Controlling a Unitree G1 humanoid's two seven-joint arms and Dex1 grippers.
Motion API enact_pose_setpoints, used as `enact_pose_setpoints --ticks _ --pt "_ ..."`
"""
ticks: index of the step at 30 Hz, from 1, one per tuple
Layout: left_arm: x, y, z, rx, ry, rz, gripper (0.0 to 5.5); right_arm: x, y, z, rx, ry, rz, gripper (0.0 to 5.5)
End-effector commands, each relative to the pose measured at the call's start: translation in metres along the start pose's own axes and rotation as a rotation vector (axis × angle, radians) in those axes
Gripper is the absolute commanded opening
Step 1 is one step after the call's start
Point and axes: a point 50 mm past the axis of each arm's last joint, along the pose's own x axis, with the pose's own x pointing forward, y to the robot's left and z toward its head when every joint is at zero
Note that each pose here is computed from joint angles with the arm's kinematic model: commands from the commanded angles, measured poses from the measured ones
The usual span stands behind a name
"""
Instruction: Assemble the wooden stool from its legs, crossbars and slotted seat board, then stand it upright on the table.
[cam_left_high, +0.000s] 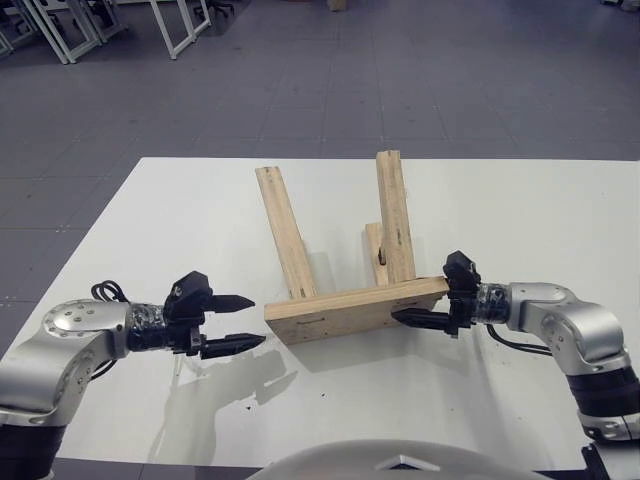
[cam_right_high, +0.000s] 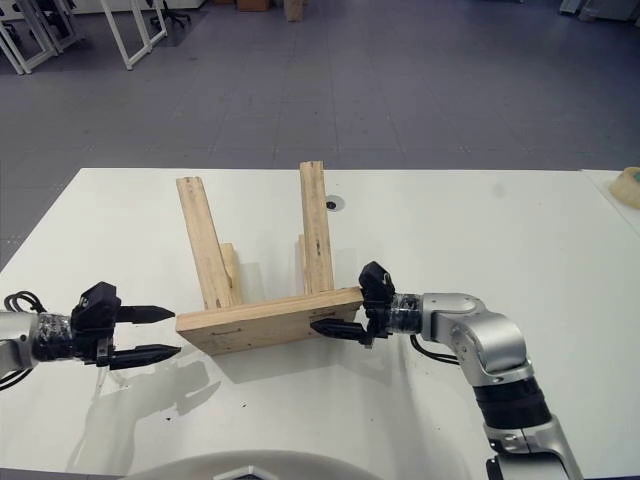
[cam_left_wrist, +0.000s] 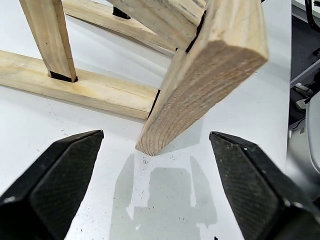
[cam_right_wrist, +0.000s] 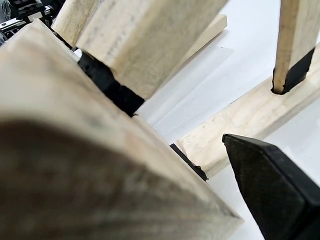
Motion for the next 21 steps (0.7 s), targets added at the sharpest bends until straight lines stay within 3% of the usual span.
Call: enact_pose_setpoints --ticks 1,6,19,21 --pt "0.004 0.004 0.011 0.039 -0.055 -0.022 4.73 0.002 0.002 0.004 -0.023 0.009 0.013 4.8" --pt "0.03 0.002 0.003 0.017 -0.065 -0.059 4.87 0.002 0.006 0.01 -0.048 -0.002 0.034 4.8" --pt "0.05 0.017 0.002 -0.019 -0.091 -0.129 2.37 -0.037 -0.009 0.012 -0.163 0.034 0.076 4.8" --pt "0.052 0.022 0.003 -0.013 -0.072 -0.142 2.1 -0.037 -0.013 0.013 -0.194 0.04 0.106 4.44"
